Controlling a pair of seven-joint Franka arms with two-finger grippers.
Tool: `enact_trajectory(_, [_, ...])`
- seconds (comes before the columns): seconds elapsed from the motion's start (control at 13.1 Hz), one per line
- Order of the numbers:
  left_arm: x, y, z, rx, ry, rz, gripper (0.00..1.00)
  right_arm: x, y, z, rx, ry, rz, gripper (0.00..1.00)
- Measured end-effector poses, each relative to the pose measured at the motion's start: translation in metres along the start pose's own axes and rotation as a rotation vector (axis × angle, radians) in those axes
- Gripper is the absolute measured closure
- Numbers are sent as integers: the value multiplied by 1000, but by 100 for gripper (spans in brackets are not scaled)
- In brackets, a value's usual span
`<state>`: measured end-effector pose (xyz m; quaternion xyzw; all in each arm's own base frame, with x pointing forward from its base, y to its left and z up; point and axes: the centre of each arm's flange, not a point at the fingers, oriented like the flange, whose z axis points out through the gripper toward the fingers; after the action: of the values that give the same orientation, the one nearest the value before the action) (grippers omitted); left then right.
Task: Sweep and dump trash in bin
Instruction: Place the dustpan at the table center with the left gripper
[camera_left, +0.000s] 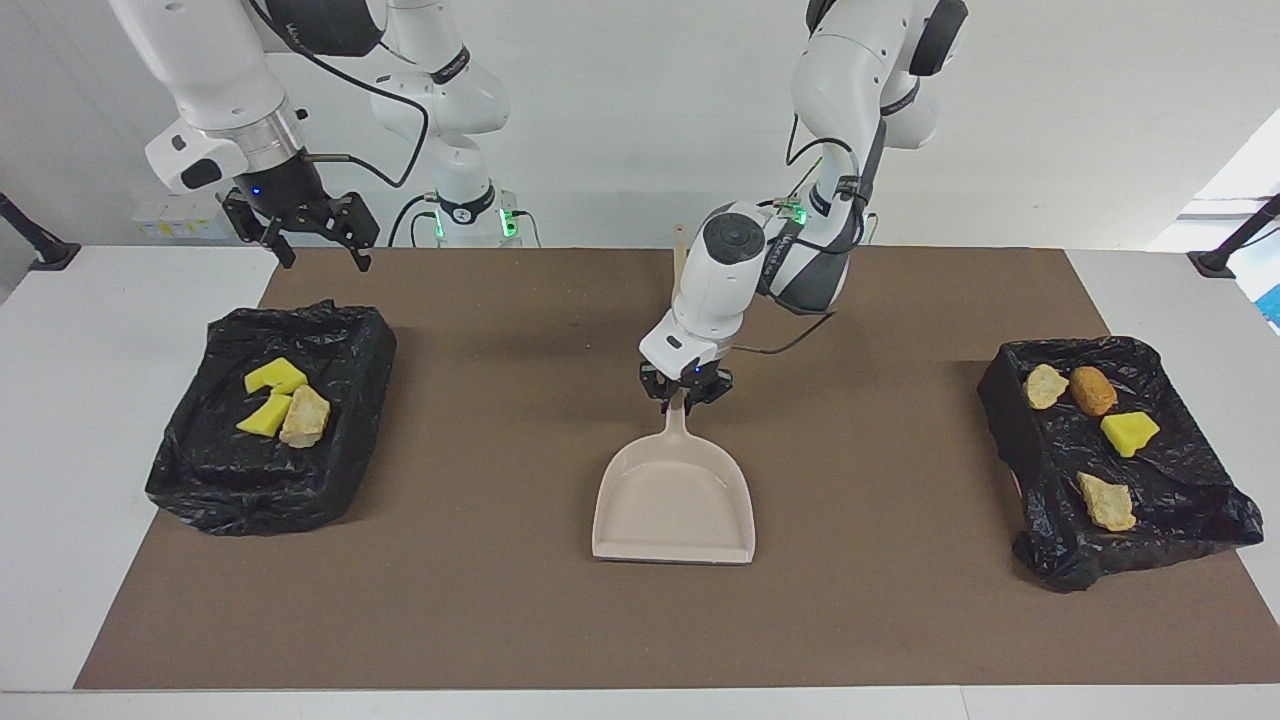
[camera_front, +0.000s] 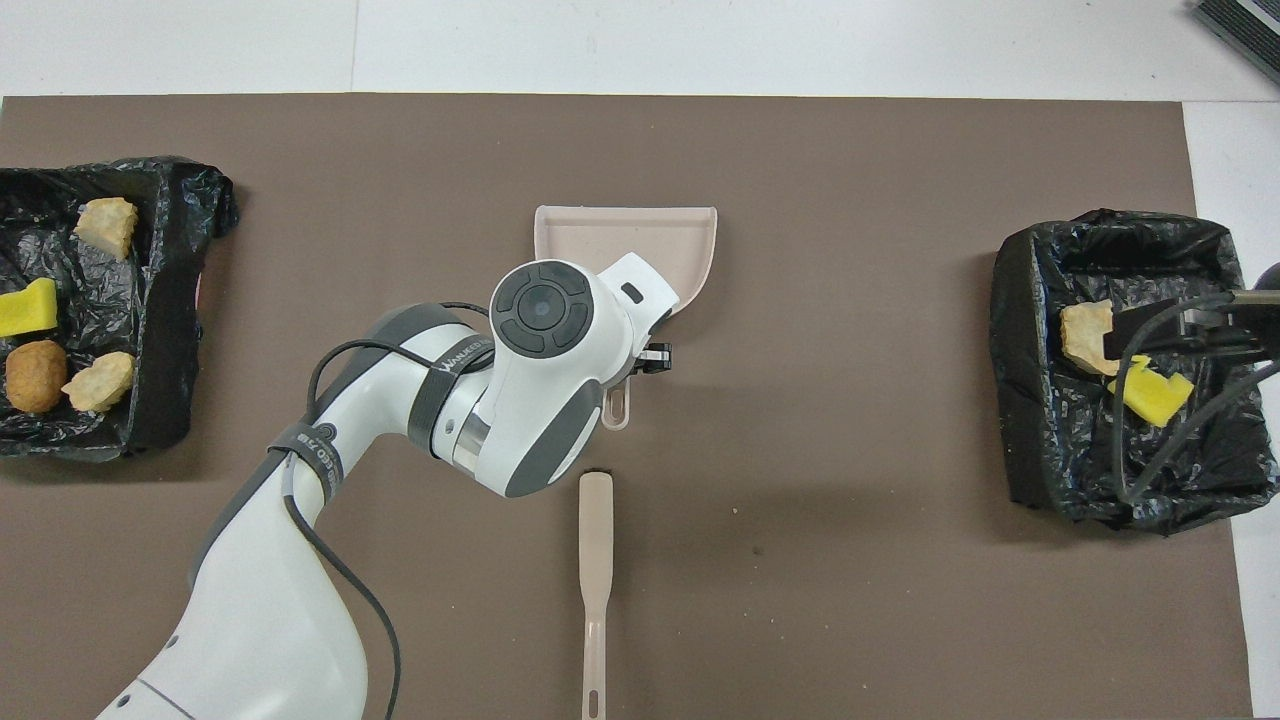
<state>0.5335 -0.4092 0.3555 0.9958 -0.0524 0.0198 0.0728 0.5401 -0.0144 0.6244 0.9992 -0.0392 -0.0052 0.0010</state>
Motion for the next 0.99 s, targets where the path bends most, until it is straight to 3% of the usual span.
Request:
enact_trajectory(0.31, [0, 0, 0, 4, -7, 2, 67, 0, 0, 0, 0, 0, 0, 0])
enact_trajectory(0.76, [9, -20, -22, 24, -8, -30, 2, 0, 0, 0, 0, 0, 0, 0])
enact_trajectory(0.99, [18, -66, -67, 92, -31, -74, 0, 0, 0, 0, 0, 0, 0, 0])
